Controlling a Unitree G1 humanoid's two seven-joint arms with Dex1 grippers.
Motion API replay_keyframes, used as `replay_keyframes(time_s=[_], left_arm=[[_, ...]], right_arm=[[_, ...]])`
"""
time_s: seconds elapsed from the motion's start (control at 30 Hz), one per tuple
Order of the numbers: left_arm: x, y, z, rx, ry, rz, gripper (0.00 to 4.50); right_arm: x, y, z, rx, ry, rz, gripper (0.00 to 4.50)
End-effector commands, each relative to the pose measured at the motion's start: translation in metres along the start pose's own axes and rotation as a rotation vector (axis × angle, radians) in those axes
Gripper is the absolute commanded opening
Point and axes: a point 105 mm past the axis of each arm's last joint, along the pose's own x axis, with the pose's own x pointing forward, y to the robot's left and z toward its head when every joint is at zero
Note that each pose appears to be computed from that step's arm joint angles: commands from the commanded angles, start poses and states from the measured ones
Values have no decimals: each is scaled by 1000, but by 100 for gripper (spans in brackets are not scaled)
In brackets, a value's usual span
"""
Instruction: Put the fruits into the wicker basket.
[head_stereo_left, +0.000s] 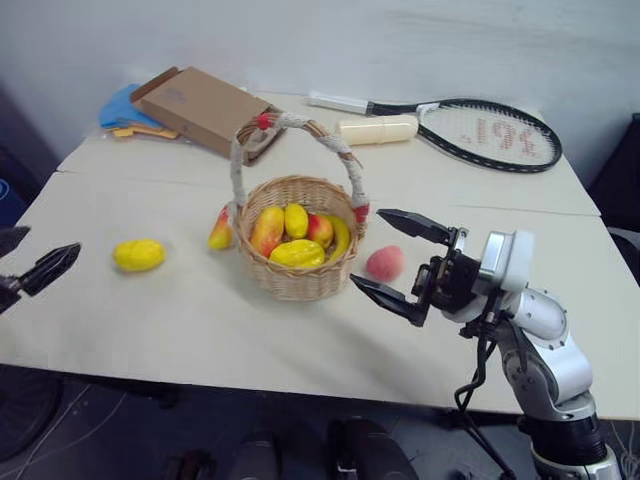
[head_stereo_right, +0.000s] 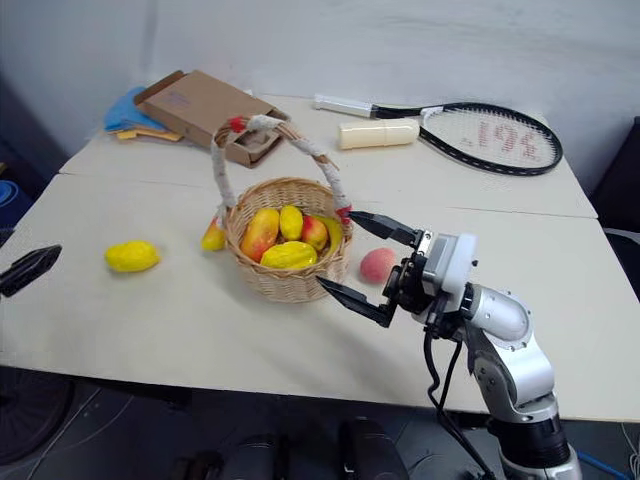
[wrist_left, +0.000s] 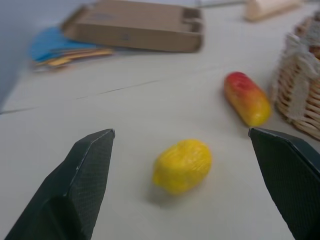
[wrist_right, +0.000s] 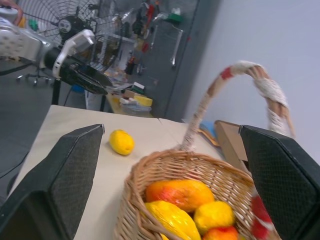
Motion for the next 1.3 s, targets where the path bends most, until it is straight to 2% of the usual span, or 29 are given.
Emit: replay_keyframes(time_s=[0.03,0.17,0.3,0.53,0.63,0.73,0.8,0.83,0.9,1.0,1.17,1.3], left_arm=[[14,19,-26,71,170,-61,450],[40,21,-38,120,305,-175,450],[62,20,-36,113,297,-208,450],[80,6,-59,60,372,-272,450],[79,7,-62,88,399,-265,391],[78,7,-59,110,399,-277,296],[79,5,-47,118,341,-304,238],[79,2,-36,128,289,-337,229],[78,-2,-18,130,203,-382,229],[71,-13,-6,151,163,-467,229],[54,-72,31,185,36,-730,229],[56,-120,56,180,-92,-814,229]], right_arm=[[5,-3,5,-31,-15,9,446],[6,-7,6,-52,-6,-11,446],[6,-6,8,-57,0,-29,446],[-6,5,8,-57,22,-53,446],[-11,6,7,-65,27,-66,450],[-15,7,5,-70,21,-79,450],[-20,8,0,-63,25,-87,450],[-23,10,-5,-54,31,-89,450],[-27,12,-11,-40,38,-89,450],[-29,14,-13,-36,37,-86,450],[-32,10,-14,-44,42,-95,450],[-36,-4,-13,-69,40,-175,450]])
